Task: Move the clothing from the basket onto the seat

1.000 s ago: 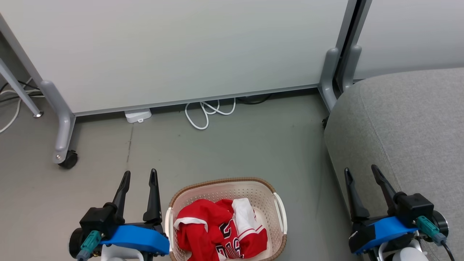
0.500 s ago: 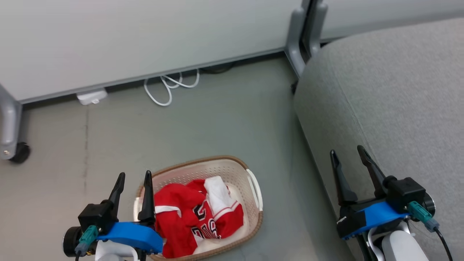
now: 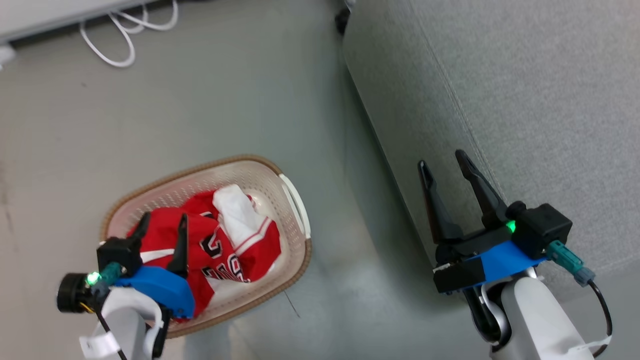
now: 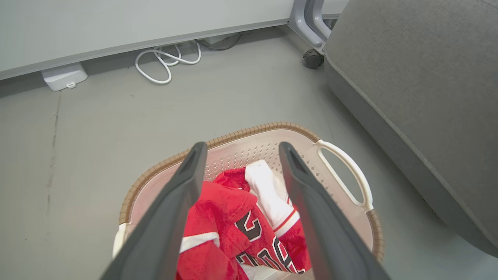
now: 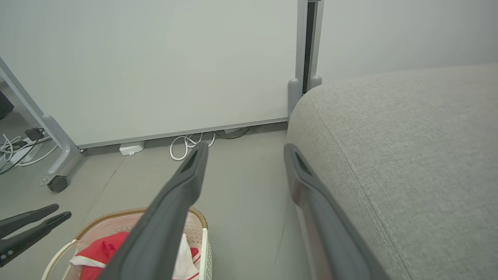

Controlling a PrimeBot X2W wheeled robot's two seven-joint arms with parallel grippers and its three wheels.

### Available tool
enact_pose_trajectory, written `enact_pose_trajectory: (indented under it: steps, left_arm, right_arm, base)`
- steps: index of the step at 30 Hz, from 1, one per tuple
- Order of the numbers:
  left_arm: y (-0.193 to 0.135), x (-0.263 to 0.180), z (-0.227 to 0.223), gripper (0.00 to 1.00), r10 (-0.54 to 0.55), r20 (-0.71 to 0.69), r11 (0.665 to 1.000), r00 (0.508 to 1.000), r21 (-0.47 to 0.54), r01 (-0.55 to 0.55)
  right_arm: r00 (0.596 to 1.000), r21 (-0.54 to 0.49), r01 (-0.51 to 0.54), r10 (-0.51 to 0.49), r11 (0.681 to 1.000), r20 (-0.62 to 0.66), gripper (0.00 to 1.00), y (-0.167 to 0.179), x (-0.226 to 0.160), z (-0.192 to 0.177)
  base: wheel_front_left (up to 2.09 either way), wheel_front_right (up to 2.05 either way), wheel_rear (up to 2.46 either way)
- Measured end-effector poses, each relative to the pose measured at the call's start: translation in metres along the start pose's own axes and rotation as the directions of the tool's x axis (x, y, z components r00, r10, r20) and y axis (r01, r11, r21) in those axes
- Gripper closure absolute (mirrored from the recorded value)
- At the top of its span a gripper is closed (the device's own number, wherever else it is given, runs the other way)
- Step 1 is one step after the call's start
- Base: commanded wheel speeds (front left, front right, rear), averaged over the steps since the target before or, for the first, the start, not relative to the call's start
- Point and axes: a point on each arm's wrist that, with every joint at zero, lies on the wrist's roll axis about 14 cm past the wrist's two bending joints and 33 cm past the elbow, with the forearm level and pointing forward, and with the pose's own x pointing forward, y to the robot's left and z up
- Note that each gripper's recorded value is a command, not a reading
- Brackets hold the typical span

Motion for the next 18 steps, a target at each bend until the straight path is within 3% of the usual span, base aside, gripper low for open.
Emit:
enact_pose_trajectory:
  steps: [7,18]
  left_arm:
    - [0.010,0.046,-0.045,0.00,-0.047,-0.161,0.995,0.986,0.080,0.061]
    - [0.032,0.095,-0.103,0.00,-0.034,-0.325,0.982,0.945,0.163,0.092]
  right_arm:
    - [0.999,0.021,-0.007,0.008,1.000,-0.047,0.00,-0.001,0.019,-0.022]
    - [0.991,0.054,0.021,-0.013,0.998,-0.134,0.00,-0.012,0.032,-0.061]
  base:
    - [0.00,0.00,0.00]
    - [0.00,0.00,0.00]
